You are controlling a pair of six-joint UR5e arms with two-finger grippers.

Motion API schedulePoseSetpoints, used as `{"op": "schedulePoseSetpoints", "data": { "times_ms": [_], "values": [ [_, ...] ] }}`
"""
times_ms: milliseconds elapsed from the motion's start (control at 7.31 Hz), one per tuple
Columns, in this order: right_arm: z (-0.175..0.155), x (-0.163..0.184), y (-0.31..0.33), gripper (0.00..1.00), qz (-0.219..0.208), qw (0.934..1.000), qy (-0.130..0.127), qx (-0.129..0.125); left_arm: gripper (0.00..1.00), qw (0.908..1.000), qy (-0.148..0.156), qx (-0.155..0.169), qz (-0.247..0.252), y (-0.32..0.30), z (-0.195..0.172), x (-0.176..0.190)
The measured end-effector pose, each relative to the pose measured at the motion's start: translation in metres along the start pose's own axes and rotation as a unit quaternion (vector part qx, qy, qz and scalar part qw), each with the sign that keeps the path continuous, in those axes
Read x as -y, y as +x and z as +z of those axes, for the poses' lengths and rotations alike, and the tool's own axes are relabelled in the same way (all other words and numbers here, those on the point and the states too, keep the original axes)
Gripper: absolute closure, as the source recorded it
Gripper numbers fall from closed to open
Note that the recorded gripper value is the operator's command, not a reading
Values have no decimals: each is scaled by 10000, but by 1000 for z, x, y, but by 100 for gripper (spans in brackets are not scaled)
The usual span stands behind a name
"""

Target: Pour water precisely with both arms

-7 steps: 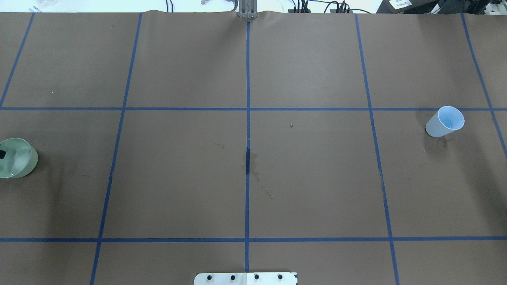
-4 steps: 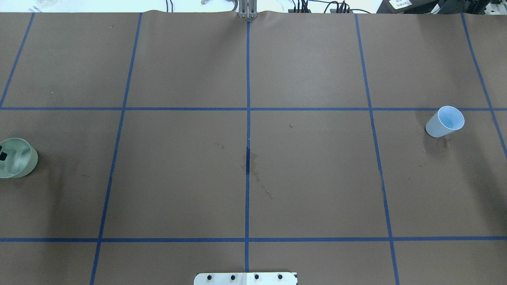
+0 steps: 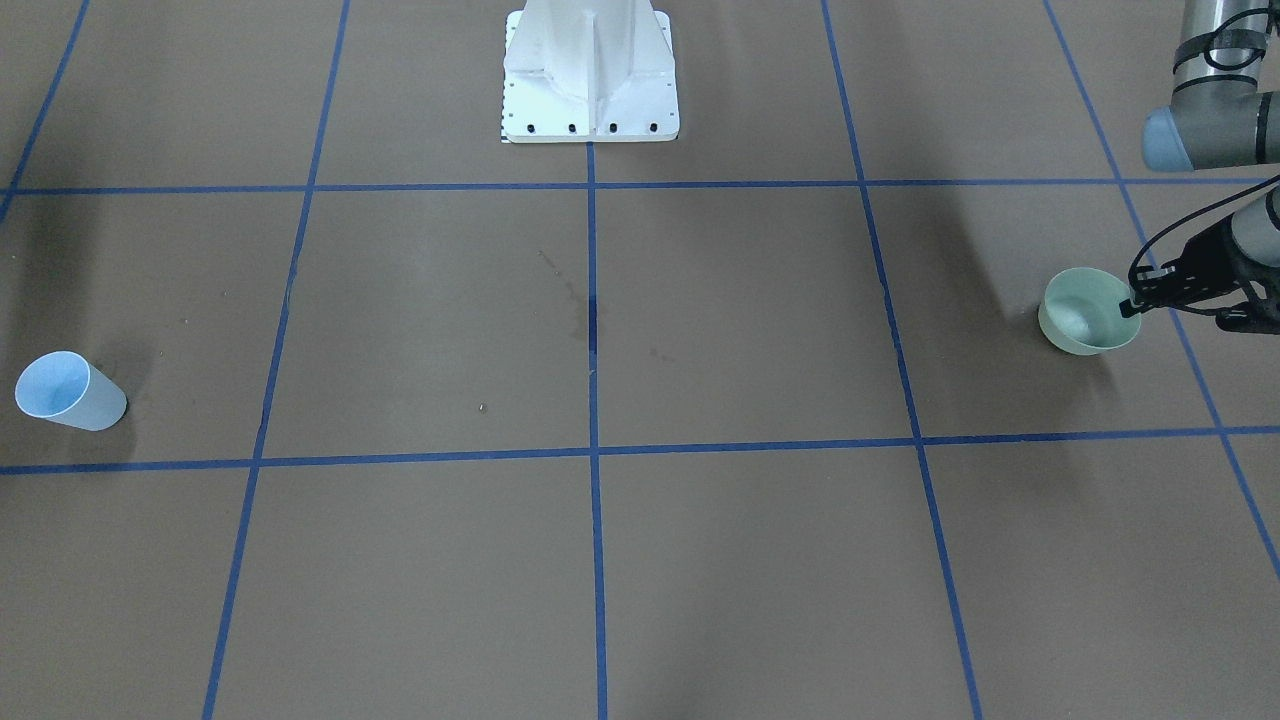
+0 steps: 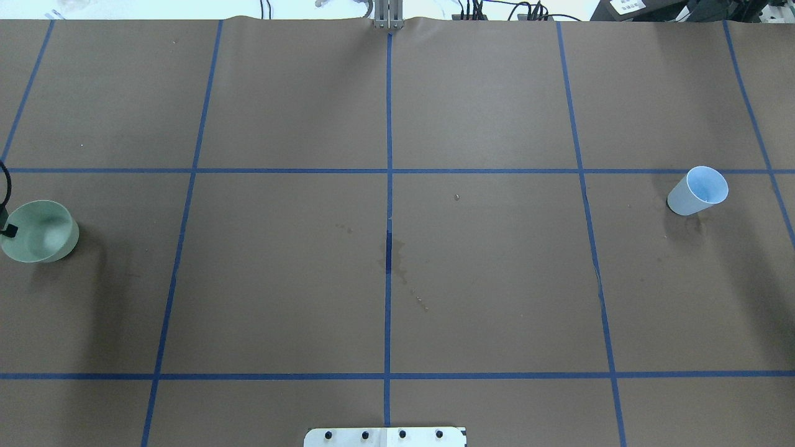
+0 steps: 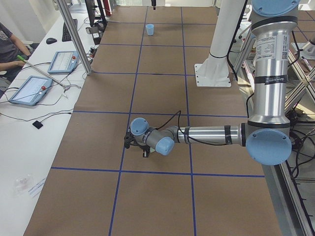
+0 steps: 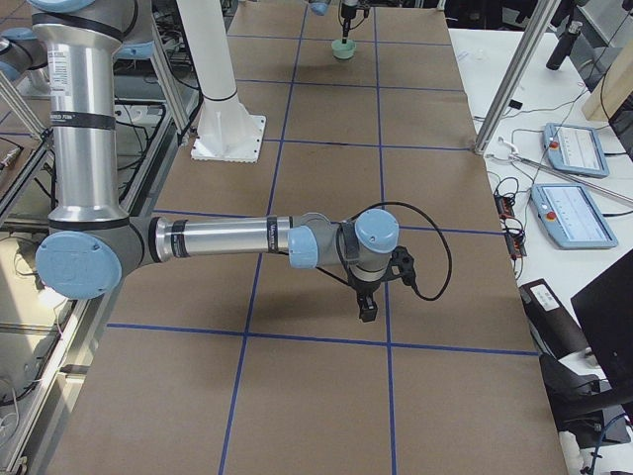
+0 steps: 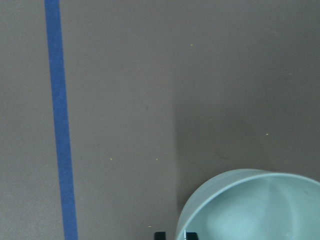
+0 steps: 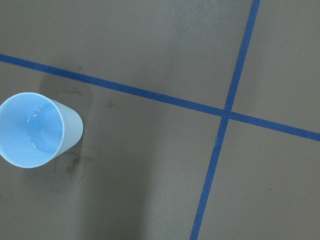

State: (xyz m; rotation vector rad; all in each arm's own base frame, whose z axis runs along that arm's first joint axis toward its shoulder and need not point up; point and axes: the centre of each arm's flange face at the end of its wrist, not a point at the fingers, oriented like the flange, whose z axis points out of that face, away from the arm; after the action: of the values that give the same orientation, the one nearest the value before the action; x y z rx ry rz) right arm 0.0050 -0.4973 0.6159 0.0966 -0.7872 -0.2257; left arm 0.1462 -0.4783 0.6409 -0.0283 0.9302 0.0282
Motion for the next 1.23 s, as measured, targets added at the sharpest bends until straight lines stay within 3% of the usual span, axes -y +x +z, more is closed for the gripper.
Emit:
{"op": "schedulePoseSetpoints", "data": {
  "times_ms": [273,684,820,1094,1230],
  "values": [
    [0,0,0,0,5,10000,2,0,100,9984,118,-510,-230,86,-31,14],
    [-1,1,-1,0,0,10000,9,5,100,9916,-110,-1097,-682,300,-17,27],
    [-1,1,-1,0,-3,10000,10,5,100,9902,-216,-1139,-781,379,1,17],
    [-1,1,-1,0,-6,10000,8,6,100,9931,-258,-798,-821,522,33,-4],
    [-1,1,-1,0,-6,10000,7,4,100,9945,-247,-626,-801,565,48,-10]
  ]
}}
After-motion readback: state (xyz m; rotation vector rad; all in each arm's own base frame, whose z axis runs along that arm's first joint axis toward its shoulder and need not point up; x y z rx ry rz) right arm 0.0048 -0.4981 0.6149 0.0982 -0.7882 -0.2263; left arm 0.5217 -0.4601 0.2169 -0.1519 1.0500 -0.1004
